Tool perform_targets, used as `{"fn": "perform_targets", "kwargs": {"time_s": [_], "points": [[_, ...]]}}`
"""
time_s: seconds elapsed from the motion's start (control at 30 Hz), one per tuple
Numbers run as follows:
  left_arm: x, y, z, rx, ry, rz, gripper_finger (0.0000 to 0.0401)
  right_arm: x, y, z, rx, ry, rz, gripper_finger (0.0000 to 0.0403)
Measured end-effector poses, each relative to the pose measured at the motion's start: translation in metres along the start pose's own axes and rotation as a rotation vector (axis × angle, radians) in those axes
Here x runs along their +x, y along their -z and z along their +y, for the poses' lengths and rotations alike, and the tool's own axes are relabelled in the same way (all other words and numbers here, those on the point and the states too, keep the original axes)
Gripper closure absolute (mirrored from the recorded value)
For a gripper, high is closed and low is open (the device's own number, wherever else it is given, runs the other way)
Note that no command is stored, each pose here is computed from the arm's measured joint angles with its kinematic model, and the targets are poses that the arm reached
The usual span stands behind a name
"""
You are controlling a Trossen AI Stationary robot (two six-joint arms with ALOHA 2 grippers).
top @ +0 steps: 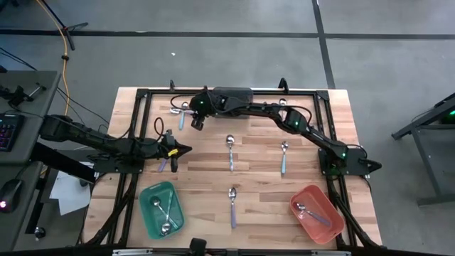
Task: Sort silverware by color (type)
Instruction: Put the purple spoon into the orange bin
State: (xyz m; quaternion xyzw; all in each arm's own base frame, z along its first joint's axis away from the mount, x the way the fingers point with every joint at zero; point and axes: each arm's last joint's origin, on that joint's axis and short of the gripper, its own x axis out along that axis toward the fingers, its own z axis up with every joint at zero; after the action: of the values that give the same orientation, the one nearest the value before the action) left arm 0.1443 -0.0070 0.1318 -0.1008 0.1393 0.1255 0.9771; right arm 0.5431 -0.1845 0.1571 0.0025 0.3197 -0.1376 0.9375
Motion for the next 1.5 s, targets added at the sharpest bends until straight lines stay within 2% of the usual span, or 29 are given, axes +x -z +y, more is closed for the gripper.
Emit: {"fn": "perform_targets", "kwargs": {"time_s": [0.17, 0.3, 0.4, 0.47, 0.7, 0.87, 1.0, 1.13, 1.37, 1.5], "points": [[0.0, 0.0, 0.0, -0.001, 0.0, -0.001, 0.0401, 0.002, -0.002, 0.009, -0.009, -0.01, -0.028, 0.0302], [0.0, -0.002, 0.0, -0.006, 0.005, -0.014, 0.0401, -0.001, -0.02, 0.015, 0.025, 0.005, -0.194, 0.0341], [0.0, -0.003, -0.001, -0.009, 0.019, -0.022, 0.0401, -0.001, -0.024, 0.008, 0.087, 0.02, -0.251, 0.0377], [0.0, -0.003, -0.001, -0.004, 0.025, -0.023, 0.0401, 0.003, -0.019, 0.003, 0.109, 0.031, -0.239, 0.0395], [0.0, -0.003, -0.001, 0.0, 0.028, -0.024, 0.0401, 0.022, 0.005, -0.005, 0.231, 0.088, -0.157, 0.0396], [0.0, -0.003, -0.001, -0.001, 0.029, -0.022, 0.0401, 0.022, 0.01, -0.009, 0.242, 0.169, -0.113, 0.0402], [0.0, -0.003, -0.002, 0.0, 0.036, -0.018, 0.0401, 0.022, 0.014, -0.012, 0.21, 0.084, -0.076, 0.0402], [0.0, -0.002, -0.002, -0.001, 0.046, -0.016, 0.0401, 0.023, 0.015, -0.011, 0.165, 0.051, -0.06, 0.0376], [0.0, -0.002, -0.002, 0.0, 0.061, -0.012, 0.0401, 0.021, 0.014, -0.01, 0.151, 0.013, -0.025, 0.0274], [0.0, -0.002, -0.002, 0.0, 0.062, -0.012, 0.0401, 0.014, 0.01, -0.011, 0.132, 0.021, 0.042, 0.0254]]}}
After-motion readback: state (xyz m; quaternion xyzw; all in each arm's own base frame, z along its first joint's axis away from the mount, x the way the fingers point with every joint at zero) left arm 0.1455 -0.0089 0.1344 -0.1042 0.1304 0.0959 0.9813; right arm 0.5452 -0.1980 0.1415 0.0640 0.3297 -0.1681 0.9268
